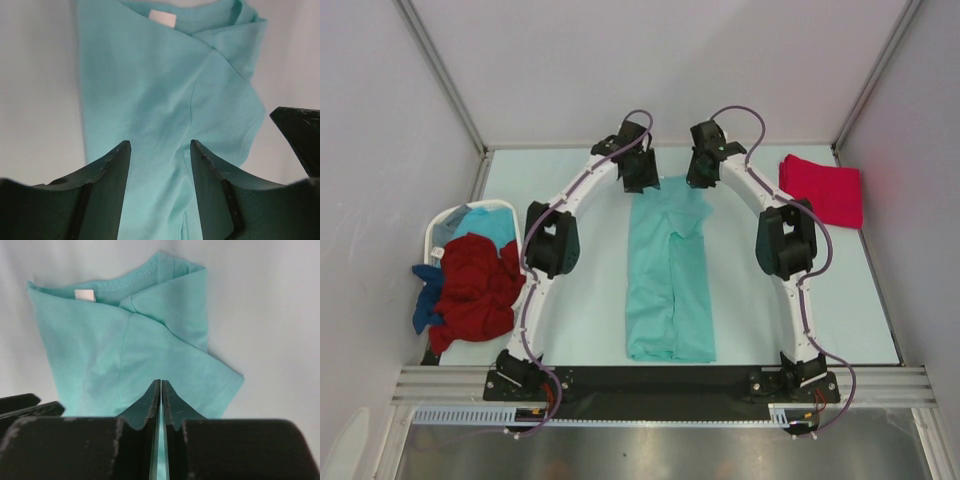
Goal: Fold and stack the t-shirts
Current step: Grab the bottom of the folded rectangular tshirt with both arms
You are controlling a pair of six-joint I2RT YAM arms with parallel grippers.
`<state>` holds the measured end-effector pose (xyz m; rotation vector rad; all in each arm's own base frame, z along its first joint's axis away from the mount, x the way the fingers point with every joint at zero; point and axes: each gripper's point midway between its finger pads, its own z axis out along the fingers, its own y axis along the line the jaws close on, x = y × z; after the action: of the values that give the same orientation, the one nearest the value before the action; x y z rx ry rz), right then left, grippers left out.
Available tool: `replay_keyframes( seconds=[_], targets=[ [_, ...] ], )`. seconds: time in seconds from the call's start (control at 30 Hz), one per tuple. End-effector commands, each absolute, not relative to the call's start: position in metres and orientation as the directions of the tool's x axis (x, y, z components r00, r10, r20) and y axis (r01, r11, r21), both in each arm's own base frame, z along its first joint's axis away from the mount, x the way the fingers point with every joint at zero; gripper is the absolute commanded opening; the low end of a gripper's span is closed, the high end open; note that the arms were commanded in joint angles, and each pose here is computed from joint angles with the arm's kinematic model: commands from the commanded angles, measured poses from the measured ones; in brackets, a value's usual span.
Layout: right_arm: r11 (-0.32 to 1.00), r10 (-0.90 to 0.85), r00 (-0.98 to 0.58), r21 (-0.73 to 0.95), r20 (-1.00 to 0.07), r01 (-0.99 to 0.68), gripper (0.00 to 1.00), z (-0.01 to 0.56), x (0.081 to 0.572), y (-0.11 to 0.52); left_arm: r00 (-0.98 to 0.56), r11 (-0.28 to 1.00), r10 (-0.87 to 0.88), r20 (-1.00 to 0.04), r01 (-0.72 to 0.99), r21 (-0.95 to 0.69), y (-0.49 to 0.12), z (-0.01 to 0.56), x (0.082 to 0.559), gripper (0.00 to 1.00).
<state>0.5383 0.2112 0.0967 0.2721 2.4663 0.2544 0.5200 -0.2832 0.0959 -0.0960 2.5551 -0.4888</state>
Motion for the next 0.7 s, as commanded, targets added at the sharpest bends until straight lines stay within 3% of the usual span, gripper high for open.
replay_keyframes(
  seconds=[0.0, 0.43, 0.67],
  targets=[
    [0.960, 0.255, -0.751, 0.250, -0.609, 0.123, 0.08, 0.120, 0.534, 0.206, -0.865, 0.910, -0.135, -0.484, 0.085, -0.406, -0.306, 0.086, 0.523, 0.57],
    [0.962, 0.248, -0.747, 0.248, -0.617, 0.114, 0.08, 0.132, 0.526, 0.208, -0.887, 0.912, -0.157, -0.434, 0.038, -0.408, -0.290, 0.043, 0.536, 0.56],
    [0.966, 0.228, -0.773, 0.238, -0.592, 0.103, 0.09, 0.109, 0.536, 0.210, -0.898, 0.905, -0.169, -0.406, 0.022, -0.424, -0.284, 0.022, 0.542, 0.56]
  ],
)
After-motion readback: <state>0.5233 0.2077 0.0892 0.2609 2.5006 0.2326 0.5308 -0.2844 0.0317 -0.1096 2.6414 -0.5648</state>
